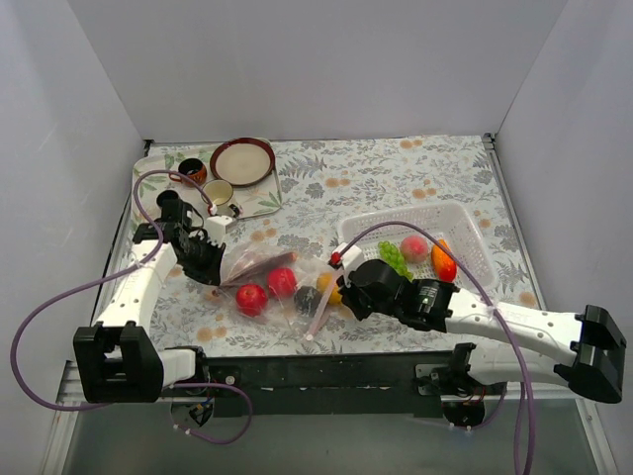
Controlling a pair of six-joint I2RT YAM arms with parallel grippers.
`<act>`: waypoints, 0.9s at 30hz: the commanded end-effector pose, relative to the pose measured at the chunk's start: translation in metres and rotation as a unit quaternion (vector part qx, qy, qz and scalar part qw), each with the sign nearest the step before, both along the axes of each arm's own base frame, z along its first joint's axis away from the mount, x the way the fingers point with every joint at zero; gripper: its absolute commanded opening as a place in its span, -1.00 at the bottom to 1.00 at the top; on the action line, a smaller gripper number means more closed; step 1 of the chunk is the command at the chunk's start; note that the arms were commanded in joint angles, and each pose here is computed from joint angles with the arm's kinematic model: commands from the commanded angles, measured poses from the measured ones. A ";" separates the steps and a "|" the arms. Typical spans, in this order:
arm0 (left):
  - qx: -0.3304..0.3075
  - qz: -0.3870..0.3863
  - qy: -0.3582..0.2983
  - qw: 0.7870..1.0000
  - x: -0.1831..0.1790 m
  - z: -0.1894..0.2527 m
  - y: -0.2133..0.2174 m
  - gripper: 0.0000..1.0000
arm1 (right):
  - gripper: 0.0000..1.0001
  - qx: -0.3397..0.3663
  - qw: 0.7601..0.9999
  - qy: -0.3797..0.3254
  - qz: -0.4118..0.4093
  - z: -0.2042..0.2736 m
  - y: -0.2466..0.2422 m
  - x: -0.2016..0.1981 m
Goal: Open the zip-top bag and remove the fake food
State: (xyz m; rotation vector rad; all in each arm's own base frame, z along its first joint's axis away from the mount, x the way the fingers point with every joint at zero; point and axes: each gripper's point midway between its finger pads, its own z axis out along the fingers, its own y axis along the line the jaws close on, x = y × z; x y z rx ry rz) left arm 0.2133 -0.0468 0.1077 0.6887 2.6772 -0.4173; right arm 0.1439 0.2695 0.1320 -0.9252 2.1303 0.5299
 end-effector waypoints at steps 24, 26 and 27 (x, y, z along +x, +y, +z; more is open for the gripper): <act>0.083 -0.010 -0.057 0.995 0.002 -0.023 0.029 -1.00 | 0.97 -0.056 0.996 -0.067 0.000 -0.055 0.058 0.033; 0.083 -0.011 -0.058 0.995 0.003 -0.023 0.029 -1.00 | 0.95 -0.043 0.996 -0.072 0.008 -0.052 0.064 0.033; 0.082 -0.011 -0.058 0.995 0.004 -0.024 0.029 -1.00 | 0.93 -0.037 0.997 -0.073 0.011 -0.051 0.066 0.033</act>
